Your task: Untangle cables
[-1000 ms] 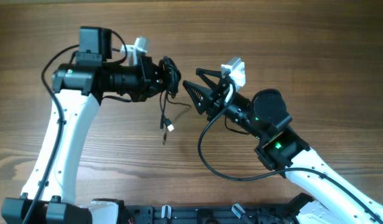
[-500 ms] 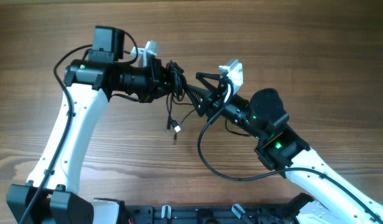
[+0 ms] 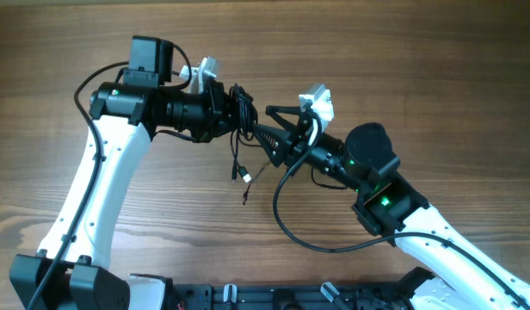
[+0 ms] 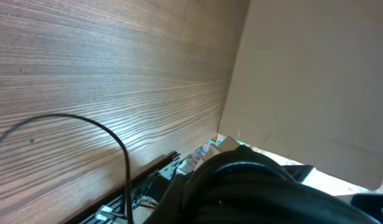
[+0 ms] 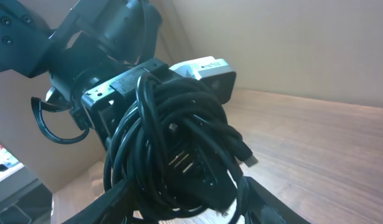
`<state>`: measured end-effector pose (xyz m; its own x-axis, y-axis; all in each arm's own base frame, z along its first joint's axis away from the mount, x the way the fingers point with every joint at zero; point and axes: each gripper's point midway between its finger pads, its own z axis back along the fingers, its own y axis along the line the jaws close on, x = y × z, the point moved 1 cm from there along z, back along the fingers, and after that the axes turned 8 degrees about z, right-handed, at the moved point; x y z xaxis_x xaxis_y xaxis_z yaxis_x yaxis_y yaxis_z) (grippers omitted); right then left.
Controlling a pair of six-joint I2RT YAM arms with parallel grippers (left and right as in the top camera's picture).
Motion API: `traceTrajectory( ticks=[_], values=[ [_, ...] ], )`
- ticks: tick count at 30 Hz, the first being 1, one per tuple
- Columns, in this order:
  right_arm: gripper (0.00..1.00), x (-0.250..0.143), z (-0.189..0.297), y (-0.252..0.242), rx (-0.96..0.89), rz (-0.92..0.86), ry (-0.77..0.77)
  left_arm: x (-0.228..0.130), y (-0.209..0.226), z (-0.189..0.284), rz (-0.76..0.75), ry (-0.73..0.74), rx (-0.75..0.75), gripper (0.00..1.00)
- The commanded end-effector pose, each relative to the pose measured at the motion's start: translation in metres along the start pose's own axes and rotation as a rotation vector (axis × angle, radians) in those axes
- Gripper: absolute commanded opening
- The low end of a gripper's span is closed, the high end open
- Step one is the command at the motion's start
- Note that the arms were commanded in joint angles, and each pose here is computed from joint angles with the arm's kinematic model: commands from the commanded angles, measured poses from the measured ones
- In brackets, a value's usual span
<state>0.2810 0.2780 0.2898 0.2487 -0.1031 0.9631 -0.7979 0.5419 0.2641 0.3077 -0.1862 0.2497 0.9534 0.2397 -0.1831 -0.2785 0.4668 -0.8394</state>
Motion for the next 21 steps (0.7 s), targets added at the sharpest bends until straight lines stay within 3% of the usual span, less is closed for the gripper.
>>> traceTrajectory(
  ticks=[1,13,17,21],
  values=[
    [0.54,0.013,-0.001,0.001,-0.007,0.004,-0.035,-0.014,-0.002,-0.015,-0.007,0.056,0.014,0.04],
    [0.58,0.014,0.004,-0.04,-0.262,0.048,-0.053,-0.035,-0.008,-0.02,-0.084,0.143,-0.015,0.04],
    [0.57,0.009,0.016,-0.07,-0.457,0.04,-0.045,-0.051,-0.017,-0.025,-0.166,0.212,-0.068,0.04],
    [0.49,0.005,0.034,-0.101,-0.664,0.041,-0.038,-0.067,-0.025,-0.031,-0.227,0.274,-0.103,0.04]
  ],
)
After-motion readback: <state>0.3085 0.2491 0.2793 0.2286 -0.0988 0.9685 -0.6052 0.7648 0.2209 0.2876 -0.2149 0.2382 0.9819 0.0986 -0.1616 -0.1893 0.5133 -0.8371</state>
